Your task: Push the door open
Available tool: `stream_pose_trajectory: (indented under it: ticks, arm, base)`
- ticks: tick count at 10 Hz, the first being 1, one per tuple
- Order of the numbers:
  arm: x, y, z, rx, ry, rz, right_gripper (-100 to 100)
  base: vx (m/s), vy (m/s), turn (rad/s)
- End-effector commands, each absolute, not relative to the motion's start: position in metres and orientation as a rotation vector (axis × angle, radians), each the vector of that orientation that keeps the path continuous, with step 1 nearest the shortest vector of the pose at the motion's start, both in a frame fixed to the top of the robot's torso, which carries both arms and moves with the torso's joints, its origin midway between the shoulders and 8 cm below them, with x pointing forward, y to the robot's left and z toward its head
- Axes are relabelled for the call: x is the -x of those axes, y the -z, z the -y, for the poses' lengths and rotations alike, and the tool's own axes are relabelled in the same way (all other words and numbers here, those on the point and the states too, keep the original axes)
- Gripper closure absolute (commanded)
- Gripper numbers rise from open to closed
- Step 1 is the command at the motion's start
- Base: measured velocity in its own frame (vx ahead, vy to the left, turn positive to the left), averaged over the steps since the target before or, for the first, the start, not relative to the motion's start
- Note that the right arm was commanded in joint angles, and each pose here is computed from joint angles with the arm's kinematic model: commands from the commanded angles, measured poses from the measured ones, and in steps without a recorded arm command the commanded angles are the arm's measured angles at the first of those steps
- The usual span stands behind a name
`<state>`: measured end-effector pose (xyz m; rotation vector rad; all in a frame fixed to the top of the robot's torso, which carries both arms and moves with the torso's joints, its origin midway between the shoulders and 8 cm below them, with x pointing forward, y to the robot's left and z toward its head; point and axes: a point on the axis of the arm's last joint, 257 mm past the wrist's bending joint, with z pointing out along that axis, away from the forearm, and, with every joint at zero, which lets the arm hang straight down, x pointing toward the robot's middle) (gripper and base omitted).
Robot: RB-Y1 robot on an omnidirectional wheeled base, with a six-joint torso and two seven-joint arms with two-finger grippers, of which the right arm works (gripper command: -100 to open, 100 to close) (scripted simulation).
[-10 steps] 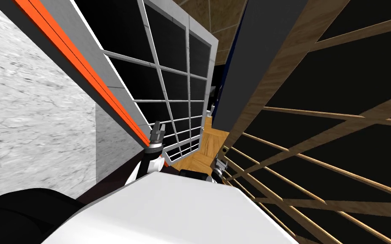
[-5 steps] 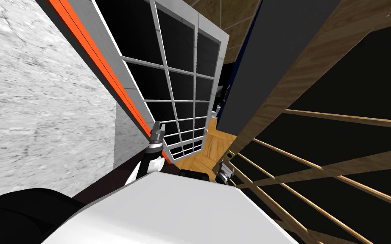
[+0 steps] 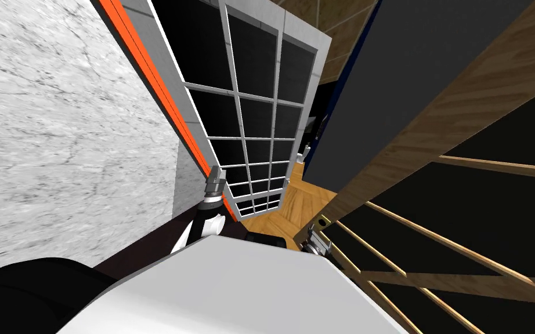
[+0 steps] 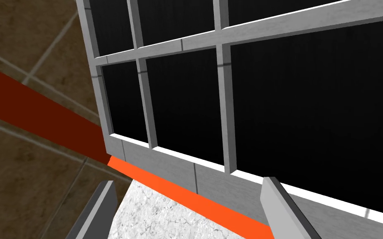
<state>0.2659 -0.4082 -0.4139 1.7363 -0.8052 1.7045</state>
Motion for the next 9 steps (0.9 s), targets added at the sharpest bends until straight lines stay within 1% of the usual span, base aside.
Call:
stream_pose_trajectory:
  ticks: [1,2,4,6,7,8,9]
  arm:
    - [-0.25,0.415,0.421,-1.707,-1.678,0.834,-100]
    - [-0.24,0.414,0.429,-1.69,-1.662,0.851,-100]
    - [-0.23,0.414,0.436,-1.672,-1.646,0.866,-100]
    - [-0.211,0.412,0.451,-1.636,-1.616,0.896,-100]
    - [-0.191,0.41,0.464,-1.601,-1.587,0.922,-100]
    - [-0.182,0.409,0.469,-1.585,-1.574,0.933,-100]
    - [-0.173,0.408,0.475,-1.568,-1.561,0.944,-100]
  base:
    - [0.037,-0.024,0.213]
    - [0.038,-0.026,0.201]
    - [0.024,-0.013,0.092]
    - [0.033,-0.018,0.233]
    - [0.05,-0.031,0.346]
    - [0.05,-0.033,0.257]
    - [0.04,-0.027,0.172]
